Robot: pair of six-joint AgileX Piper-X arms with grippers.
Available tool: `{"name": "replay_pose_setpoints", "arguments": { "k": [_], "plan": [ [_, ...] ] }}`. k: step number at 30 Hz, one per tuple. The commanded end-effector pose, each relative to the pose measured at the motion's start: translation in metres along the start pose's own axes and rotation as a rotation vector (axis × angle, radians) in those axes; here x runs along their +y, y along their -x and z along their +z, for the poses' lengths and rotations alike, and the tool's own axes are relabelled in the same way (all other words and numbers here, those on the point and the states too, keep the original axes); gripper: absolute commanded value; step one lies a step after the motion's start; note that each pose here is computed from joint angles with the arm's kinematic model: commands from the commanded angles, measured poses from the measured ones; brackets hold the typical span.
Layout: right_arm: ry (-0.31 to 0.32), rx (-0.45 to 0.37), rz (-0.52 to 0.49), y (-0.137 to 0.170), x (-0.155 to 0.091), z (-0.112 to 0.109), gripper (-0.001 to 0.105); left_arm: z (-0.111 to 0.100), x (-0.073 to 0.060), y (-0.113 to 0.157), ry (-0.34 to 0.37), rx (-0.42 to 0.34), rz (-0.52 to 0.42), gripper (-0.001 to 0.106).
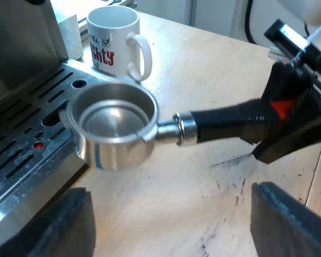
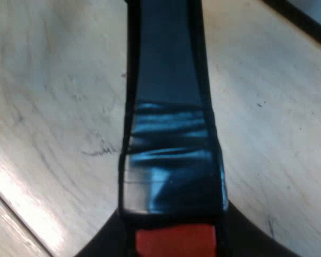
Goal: Grind coffee beans and then tamp
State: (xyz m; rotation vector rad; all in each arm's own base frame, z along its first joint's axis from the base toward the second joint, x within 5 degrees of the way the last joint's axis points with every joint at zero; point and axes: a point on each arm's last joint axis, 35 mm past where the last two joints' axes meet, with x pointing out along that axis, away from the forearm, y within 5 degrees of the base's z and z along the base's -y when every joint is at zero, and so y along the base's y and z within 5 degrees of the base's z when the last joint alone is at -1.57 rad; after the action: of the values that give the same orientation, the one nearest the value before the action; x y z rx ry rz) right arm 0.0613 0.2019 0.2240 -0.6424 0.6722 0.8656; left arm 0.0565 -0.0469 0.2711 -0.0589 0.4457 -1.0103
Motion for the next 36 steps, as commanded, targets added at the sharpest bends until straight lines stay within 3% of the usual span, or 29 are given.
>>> {"name": "replay_pose_setpoints", "arguments": {
  "k": [1, 2, 10, 15, 19, 23, 25, 28, 36],
  "plan": [
    [0.064, -0.065, -0.004, -0.002, -0.001, -0.001, 0.000, 0.001, -0.002, 0.002, -0.011, -0.006, -0.007, 0.064],
    [0.093, -0.065, 0.014, -0.005, 0.001, -0.005, 0.000, 0.001, -0.002, 0.002, -0.011, -0.006, -0.007, 0.064],
    [0.138, -0.054, 0.029, -0.009, 0.002, -0.013, 0.000, -0.003, 0.000, -0.001, -0.003, 0.004, -0.007, 0.064],
    [0.144, -0.070, 0.025, -0.012, 0.002, -0.016, 0.000, -0.003, 0.000, -0.001, -0.005, 0.002, -0.007, 0.064],
    [0.136, -0.083, 0.093, -0.018, -0.005, -0.015, 0.000, -0.003, 0.000, -0.001, -0.005, 0.002, -0.007, 0.064],
    [0.133, -0.055, 0.056, -0.025, -0.019, -0.017, 0.000, -0.003, 0.001, -0.001, -0.005, 0.002, 0.001, 0.064],
    [0.123, -0.046, 0.090, -0.028, -0.023, -0.018, 0.000, -0.003, 0.001, -0.001, -0.003, 0.004, 0.014, 0.064],
    [0.147, -0.029, 0.142, -0.033, -0.023, -0.020, 0.000, -0.003, 0.002, -0.002, 0.001, 0.011, 0.017, 0.064],
    [0.179, 0.049, 0.154, -0.049, -0.019, -0.026, 0.000, -0.003, 0.002, -0.002, 0.001, 0.011, 0.017, 0.064]
  ]
}}
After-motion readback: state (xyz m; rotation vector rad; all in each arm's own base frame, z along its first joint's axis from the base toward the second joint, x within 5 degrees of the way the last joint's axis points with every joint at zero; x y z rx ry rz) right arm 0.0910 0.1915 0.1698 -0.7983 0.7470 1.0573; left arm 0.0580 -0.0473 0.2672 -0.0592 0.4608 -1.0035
